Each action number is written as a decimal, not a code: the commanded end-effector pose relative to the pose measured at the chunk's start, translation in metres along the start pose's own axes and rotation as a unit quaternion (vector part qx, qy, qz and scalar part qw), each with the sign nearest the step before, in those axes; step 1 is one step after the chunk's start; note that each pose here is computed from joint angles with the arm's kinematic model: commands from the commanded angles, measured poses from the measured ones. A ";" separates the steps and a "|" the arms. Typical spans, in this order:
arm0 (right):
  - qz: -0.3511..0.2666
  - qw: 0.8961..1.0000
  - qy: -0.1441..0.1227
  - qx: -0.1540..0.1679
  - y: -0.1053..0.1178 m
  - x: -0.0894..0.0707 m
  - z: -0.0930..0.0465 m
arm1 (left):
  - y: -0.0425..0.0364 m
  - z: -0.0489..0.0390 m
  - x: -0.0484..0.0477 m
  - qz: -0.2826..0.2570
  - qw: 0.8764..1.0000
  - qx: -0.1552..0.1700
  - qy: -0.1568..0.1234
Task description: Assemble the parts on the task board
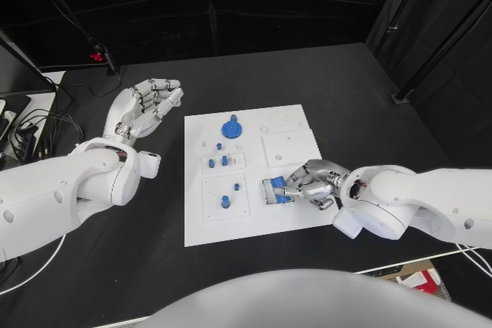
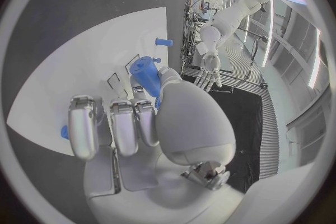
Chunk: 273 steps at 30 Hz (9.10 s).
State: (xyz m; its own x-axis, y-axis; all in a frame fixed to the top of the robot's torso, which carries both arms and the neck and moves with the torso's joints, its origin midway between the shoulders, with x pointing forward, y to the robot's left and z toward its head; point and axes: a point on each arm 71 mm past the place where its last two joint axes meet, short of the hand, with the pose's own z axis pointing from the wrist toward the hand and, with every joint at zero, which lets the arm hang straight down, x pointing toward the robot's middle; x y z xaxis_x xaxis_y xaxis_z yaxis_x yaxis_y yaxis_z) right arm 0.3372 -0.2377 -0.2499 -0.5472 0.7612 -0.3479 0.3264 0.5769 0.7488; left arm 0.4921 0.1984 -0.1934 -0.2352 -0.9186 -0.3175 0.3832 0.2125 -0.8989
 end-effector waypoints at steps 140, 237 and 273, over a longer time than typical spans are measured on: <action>-0.248 0.965 -0.047 -0.071 0.014 0.000 -0.003 | 0.0020 -0.0012 0.0005 -0.008 1.000 -0.003 0.009; -0.384 0.909 -0.125 0.098 -0.031 -0.050 -0.015 | 0.0035 -0.0031 -0.0018 -0.007 1.000 -0.007 0.007; -0.258 0.959 -0.106 0.044 -0.025 -0.040 -0.010 | 0.0044 -0.0042 -0.0042 -0.006 1.000 -0.011 0.005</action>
State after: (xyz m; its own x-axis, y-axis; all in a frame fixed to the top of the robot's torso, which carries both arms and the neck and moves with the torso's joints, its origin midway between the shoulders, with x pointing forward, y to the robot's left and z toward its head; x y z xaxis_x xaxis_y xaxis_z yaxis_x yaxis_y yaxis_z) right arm 0.3474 -0.2878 -0.2433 -0.4699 0.2807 -0.8369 0.0747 0.9573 0.2791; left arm 0.4912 0.2054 -0.1986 -0.2438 -0.9179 -0.3130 0.3572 0.2151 -0.9089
